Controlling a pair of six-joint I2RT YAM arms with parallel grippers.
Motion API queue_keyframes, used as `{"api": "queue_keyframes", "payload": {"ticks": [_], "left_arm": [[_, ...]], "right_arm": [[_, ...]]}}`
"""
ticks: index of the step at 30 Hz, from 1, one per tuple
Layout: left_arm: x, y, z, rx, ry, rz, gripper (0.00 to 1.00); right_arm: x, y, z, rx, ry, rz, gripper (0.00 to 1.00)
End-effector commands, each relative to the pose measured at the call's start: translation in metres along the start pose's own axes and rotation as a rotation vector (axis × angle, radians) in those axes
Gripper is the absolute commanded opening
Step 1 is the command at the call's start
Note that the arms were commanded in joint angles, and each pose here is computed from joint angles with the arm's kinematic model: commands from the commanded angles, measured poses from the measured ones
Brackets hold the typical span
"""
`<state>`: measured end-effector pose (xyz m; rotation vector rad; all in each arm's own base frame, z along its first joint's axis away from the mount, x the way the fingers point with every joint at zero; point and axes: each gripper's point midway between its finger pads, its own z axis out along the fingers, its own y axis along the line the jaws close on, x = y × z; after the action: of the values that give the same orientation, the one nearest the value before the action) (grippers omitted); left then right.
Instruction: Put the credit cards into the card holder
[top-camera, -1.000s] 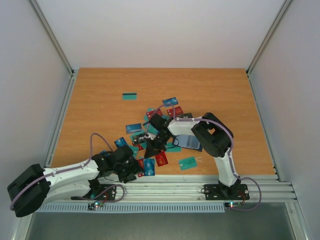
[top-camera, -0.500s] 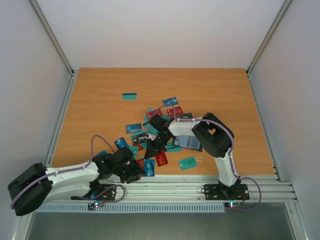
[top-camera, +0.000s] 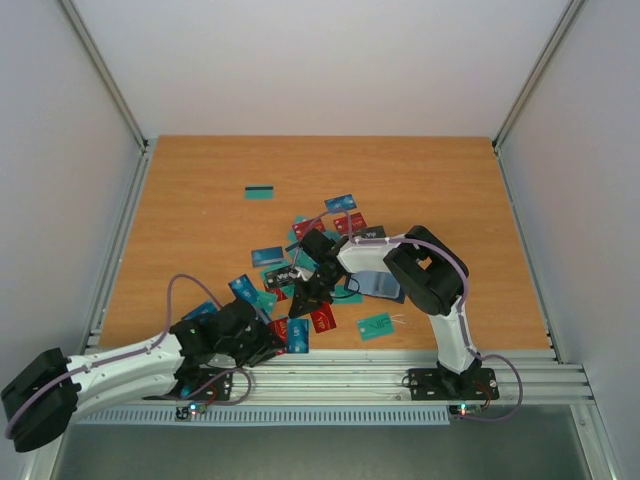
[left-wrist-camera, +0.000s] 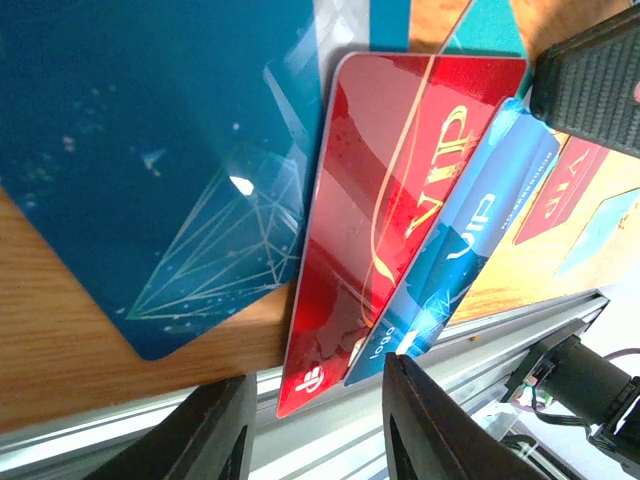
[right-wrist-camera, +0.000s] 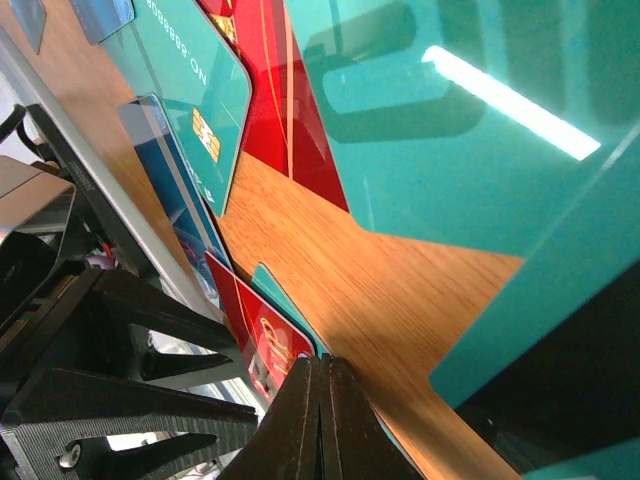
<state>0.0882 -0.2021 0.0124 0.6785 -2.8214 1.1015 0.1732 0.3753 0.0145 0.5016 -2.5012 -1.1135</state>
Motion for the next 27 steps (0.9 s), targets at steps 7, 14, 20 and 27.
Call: {"api": "queue_keyframes", "payload": {"ticks": [7, 14, 20, 27], "left_arm": [[-0.020, -0.006, 0.011, 0.035, -0.087, 0.011, 0.37], [-0.022, -0.022, 0.008, 0.059, -0.099, 0.063, 0.31], [-0.026, -0.031, -0.007, 0.057, -0.148, 0.104, 0.27], [-0.028, -0.035, -0.011, 0.084, -0.170, 0.115, 0.25]], "right_arm": [[0.019, -0.029, 0.014, 0.076, 0.044, 0.107, 0.01], [0.018, -0.028, 0.014, 0.067, 0.035, 0.108, 0.01], [0.020, -0.029, 0.014, 0.065, 0.032, 0.110, 0.01], [0.020, -0.029, 0.014, 0.063, 0.032, 0.107, 0.01]]}}
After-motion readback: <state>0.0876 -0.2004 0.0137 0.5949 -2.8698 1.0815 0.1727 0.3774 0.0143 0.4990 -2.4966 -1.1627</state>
